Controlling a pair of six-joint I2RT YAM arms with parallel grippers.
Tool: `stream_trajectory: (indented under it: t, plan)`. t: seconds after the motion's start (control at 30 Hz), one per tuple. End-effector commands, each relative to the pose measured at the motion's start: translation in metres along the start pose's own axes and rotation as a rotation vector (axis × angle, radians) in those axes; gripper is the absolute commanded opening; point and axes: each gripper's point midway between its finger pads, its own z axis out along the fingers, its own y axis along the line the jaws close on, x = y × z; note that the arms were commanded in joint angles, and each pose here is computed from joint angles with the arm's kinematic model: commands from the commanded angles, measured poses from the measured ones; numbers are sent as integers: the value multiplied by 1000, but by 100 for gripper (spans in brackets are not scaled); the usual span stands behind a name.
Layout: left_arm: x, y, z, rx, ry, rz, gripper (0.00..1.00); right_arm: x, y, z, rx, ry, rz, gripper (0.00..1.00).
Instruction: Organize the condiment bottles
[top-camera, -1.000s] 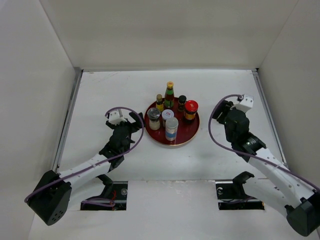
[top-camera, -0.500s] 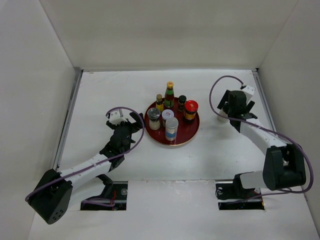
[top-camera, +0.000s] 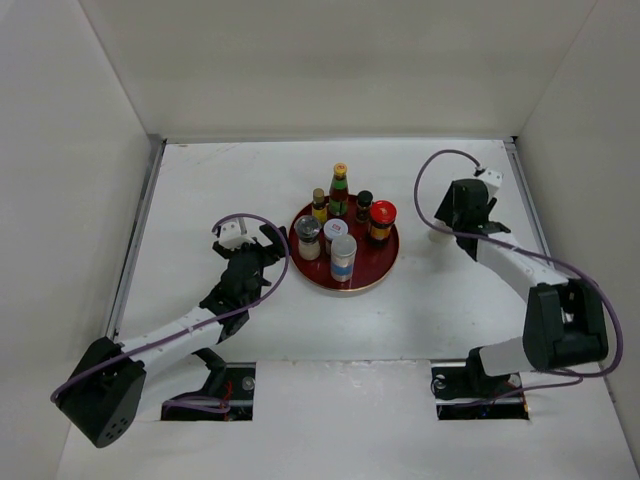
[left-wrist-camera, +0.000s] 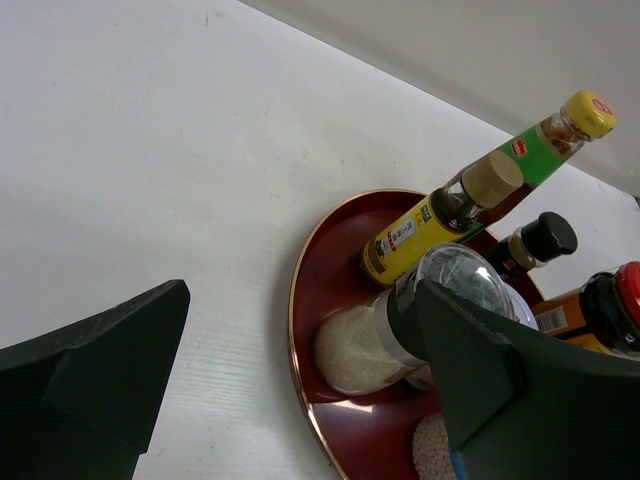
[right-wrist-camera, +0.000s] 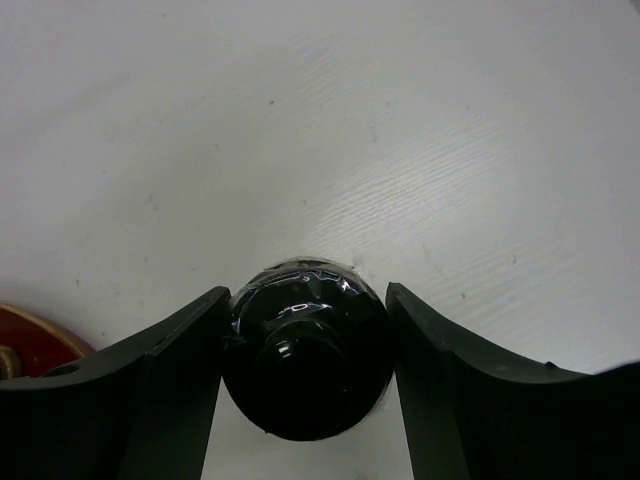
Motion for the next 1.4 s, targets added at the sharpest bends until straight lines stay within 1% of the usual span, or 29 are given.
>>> stream_trajectory:
  t: [0.0, 0.1, 0.27, 0.37, 0.53, 0.7, 0.83, 0.97, 1.07, 1.1, 1.13, 1.2, 1.33, 1.37]
  plan:
    - [-12, -7, 1, 23, -41, -44, 100, -40, 10, -39, -30, -157, 51, 41]
    - [-14, -6, 1, 18, -45, -45, 100, -42, 12, -76, -81, -211, 58, 41]
    - [-12, -7, 1, 18, -40, -41, 100, -14, 21, -125, -179, -218, 24, 40]
    - [-13, -7, 2, 14, -38, -39, 100, 0, 45, -151, -295, -193, 22, 40]
    - [-15, -6, 1, 3, -40, -47, 100, 9, 105, -180, -466, -169, 15, 40]
    - [-16, 0, 0, -14, -35, -103, 100, 22, 156, -184, -560, -163, -9, 40]
    - [-13, 9, 3, -44, -7, -138, 100, 37, 180, -176, -588, -165, -29, 40]
    - [-9, 16, 6, -55, 30, -170, 100, 54, 194, -164, -589, -171, -53, 40]
    - [-5, 25, 9, -83, 55, -181, 100, 70, 198, -151, -545, -164, -105, 42]
    - [-3, 29, 10, -103, 65, -176, 100, 73, 198, -149, -534, -166, -118, 43]
    - [0, 33, 11, -120, 80, -169, 100, 77, 198, -147, -515, -170, -138, 48]
    - [4, 38, 13, -144, 102, -157, 100, 79, 199, -150, -498, -184, -156, 65]
    - [7, 35, 12, -151, 123, -138, 100, 59, 189, -164, -483, -219, -130, 86]
    - [7, 33, 12, -149, 126, -137, 100, 52, 184, -169, -480, -227, -117, 90]
